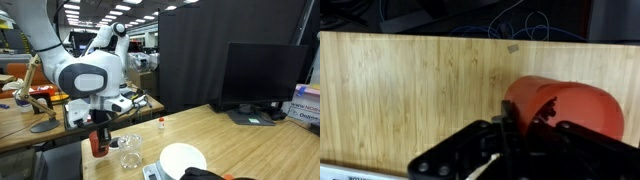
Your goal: Move the red cup to the front of the desk
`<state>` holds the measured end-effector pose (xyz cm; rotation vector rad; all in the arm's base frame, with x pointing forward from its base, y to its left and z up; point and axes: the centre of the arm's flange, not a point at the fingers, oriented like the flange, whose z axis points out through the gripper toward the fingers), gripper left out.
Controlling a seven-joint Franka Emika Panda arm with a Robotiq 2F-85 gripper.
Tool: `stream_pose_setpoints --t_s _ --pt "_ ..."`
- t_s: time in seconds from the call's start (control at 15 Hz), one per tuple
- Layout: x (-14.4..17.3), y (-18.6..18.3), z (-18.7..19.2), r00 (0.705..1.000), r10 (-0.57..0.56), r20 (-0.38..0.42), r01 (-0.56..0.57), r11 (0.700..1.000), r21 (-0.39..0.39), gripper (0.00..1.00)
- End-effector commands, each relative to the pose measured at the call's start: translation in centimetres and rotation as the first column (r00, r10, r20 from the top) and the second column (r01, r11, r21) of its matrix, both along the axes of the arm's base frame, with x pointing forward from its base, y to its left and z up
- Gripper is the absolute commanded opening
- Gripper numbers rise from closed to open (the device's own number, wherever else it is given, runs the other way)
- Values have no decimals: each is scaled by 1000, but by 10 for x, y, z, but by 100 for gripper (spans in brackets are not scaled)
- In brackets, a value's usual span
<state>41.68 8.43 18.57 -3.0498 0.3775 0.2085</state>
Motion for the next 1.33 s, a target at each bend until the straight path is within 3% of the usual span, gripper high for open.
stream_pose_setpoints --t_s 0.0,0.33,0.4,0.47,0.6,1.07,1.13,1.2,1.27 --pt "-3 -1 -19 1000 -16 17 16 1000 -11 1" --pt "11 2 -29 999 -29 24 29 1000 8 1" --pt "13 2 -26 999 -23 26 22 1000 12 30" --pt "13 2 -24 999 -21 27 21 1000 13 31" --pt "10 0 -18 999 -19 33 18 1000 17 43" --pt "11 -18 16 996 -9 92 9 1000 7 92" --pt "12 -23 25 995 -7 98 6 1000 10 98" --pt "20 -12 9 995 -28 92 27 1000 10 100" --pt "21 -14 14 994 -30 101 29 1000 11 87"
